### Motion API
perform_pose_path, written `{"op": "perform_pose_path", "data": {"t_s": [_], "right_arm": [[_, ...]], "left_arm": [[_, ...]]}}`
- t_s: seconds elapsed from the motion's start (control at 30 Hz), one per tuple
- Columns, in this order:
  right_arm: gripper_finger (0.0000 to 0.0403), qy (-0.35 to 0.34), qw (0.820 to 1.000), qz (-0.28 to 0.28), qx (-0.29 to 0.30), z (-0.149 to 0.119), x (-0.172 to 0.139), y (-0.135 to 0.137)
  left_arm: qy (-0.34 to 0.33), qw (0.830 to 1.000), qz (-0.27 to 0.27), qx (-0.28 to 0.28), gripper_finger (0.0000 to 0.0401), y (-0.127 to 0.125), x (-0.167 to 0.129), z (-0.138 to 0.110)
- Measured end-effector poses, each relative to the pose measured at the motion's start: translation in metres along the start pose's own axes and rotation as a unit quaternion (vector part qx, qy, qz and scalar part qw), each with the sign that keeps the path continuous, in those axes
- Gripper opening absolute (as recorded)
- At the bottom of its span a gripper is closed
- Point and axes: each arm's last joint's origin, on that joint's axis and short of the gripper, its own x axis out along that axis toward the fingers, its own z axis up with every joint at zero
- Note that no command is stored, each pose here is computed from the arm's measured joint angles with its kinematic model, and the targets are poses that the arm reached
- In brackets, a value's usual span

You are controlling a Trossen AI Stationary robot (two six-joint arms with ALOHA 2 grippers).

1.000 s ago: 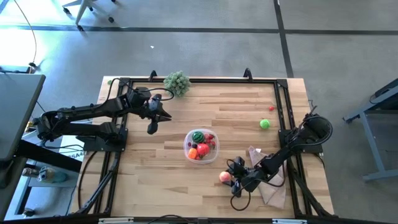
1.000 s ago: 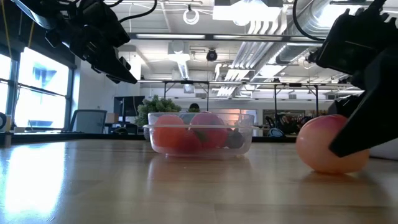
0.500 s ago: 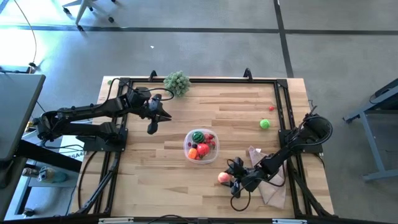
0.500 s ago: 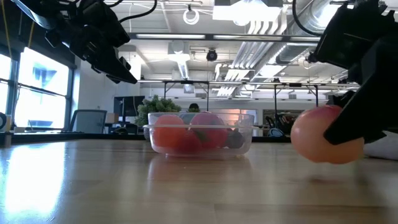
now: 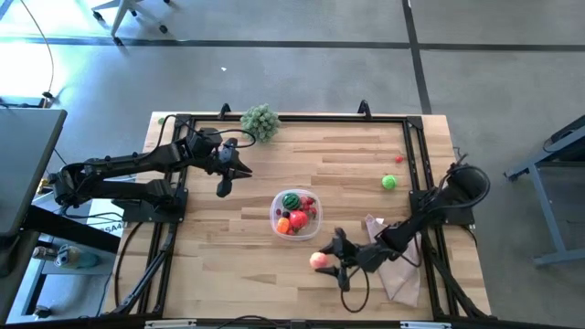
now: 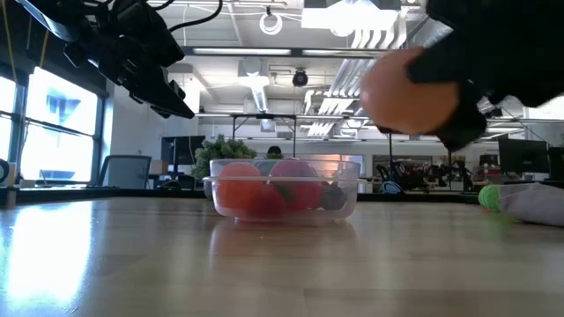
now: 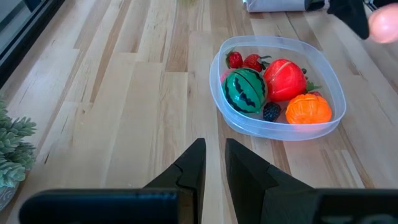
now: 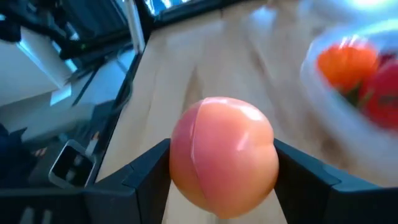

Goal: Pick and placing Produce into tupperware
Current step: Put the peach into the transparent container

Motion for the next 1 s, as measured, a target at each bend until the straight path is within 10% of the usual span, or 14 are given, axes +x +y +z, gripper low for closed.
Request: {"op": "perform_pose_path", "data": {"t_s": [0.37,1.0], "right_arm": [[0.0227,-0.067,0.990,-0.066,-0.103,0.064,-0.003,-0.042],[0.0227,0.039,0.991,-0.126,-0.038,0.088,0.003,-0.142]], "left_arm": [[0.000,1.000,0.000,0.000,0.0051,0.000,0.000,0.000],[0.000,1.000,0.000,0.000,0.0051,0.000,0.000,0.000]]}}
